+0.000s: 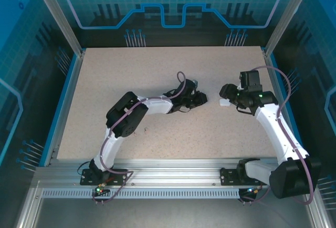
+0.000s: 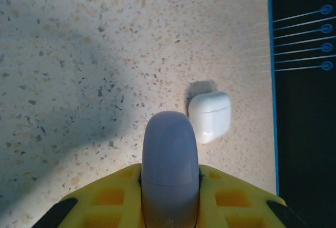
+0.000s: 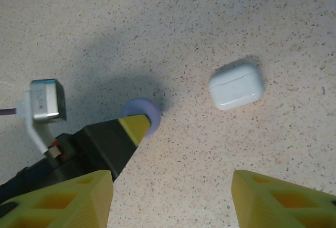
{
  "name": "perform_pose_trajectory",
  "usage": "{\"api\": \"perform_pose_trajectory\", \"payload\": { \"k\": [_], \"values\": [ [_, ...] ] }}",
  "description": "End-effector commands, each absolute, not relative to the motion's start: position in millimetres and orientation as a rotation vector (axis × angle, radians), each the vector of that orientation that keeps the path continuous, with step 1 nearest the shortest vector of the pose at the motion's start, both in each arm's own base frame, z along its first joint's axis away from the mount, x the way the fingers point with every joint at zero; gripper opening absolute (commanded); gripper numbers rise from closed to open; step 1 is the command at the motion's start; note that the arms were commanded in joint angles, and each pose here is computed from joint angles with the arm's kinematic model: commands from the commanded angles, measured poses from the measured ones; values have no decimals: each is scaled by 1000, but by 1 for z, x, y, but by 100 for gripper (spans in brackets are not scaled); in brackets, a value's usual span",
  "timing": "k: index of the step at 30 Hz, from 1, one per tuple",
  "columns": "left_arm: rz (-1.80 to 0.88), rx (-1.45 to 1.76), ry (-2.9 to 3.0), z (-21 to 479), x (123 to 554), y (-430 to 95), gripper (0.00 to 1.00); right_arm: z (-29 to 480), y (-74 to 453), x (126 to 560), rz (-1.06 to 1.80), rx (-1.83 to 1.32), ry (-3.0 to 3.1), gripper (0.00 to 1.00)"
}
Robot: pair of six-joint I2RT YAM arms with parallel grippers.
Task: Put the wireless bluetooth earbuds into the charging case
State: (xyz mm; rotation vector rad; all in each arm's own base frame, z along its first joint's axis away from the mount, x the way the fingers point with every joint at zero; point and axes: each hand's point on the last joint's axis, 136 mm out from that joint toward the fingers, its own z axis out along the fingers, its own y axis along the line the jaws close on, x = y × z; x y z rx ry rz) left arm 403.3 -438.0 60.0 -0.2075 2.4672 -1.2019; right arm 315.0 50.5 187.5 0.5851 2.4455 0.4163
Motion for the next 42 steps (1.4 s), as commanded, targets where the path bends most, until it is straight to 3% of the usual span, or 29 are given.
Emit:
{"api": "perform_pose_trajectory", "payload": {
  "k": [1, 6, 14, 23, 33, 42],
  "values": [
    [-1110, -299, 2608, 40, 396, -437, 0, 190, 50, 319, 463, 614, 2415, 62],
    [-1038, -327, 2679, 24, 393, -432, 11, 194, 52, 321, 487, 610, 2408, 62],
    [-826, -301, 2746, 16, 392, -403, 53, 203, 55, 325, 512, 602, 2398, 62],
    [-602, -175, 2673, 66, 404, -361, 98, 209, 52, 324, 484, 577, 2397, 67],
    [-369, 40, 2424, 186, 411, -303, 99, 205, 40, 310, 376, 547, 2434, 78],
    [-87, -9, 2192, 260, 409, -233, 99, 207, 44, 294, 350, 501, 2487, 83]
  ]
}}
